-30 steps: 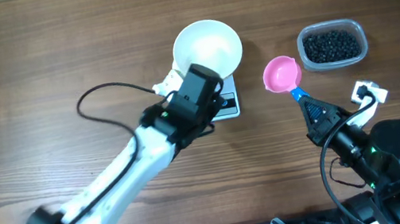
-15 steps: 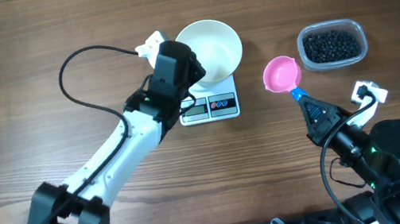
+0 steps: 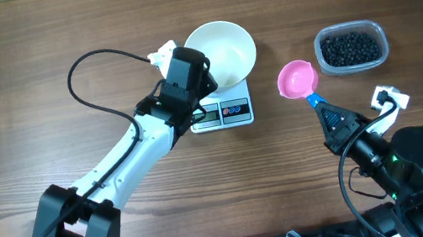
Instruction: Scoop item into bowl and weigh 150g on scale
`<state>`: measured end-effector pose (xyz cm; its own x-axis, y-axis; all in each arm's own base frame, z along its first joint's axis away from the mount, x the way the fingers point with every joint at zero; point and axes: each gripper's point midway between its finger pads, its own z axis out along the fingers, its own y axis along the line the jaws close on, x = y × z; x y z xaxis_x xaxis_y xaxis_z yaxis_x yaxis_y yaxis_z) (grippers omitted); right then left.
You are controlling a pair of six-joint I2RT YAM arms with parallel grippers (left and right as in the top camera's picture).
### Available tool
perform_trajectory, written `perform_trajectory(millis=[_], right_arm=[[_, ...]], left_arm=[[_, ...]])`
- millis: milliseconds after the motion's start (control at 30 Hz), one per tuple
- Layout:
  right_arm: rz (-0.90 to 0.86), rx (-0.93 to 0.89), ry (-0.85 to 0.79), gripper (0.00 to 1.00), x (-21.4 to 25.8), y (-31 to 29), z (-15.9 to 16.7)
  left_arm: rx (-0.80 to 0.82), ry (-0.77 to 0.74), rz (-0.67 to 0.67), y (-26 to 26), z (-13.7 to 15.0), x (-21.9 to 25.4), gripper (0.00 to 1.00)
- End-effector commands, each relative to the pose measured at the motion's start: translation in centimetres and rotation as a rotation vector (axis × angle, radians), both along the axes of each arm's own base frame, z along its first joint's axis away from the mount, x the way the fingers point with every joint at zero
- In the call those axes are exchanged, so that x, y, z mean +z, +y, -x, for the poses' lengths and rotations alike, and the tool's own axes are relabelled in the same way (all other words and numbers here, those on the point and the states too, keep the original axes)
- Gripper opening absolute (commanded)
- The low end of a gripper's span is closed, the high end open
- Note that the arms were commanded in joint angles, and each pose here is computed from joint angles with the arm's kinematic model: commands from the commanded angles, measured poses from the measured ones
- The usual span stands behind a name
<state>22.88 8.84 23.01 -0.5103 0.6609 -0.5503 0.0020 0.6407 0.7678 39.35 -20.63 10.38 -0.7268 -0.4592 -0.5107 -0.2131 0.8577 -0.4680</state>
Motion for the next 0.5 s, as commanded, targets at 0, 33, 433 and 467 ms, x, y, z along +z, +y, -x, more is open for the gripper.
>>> perform_trajectory(millis=[0, 33, 433, 467], right_arm=[[-0.017, 0.014, -0.013, 0.05, 0.6, 0.2, 0.2], [-0.017, 0.014, -0.013, 0.05, 0.6, 0.2, 0.2], [-0.013, 0.015, -0.007, 0.05, 0.4, 0.2, 0.3], [-0.012, 0.015, -0.007, 0.05, 0.4, 0.2, 0.3]], left_arm=[[-0.002, -0.001, -0.035, 0.6, -0.1, -0.2, 0.04], [-0.002, 0.002, -0.037, 0.6, 0.0, -0.3, 0.04], [0.052, -0.022, -0.090, 2.0, -0.3, 0.1, 0.04], [0.067, -0.025, -0.107, 2.4, -0.3, 0.1, 0.04]])
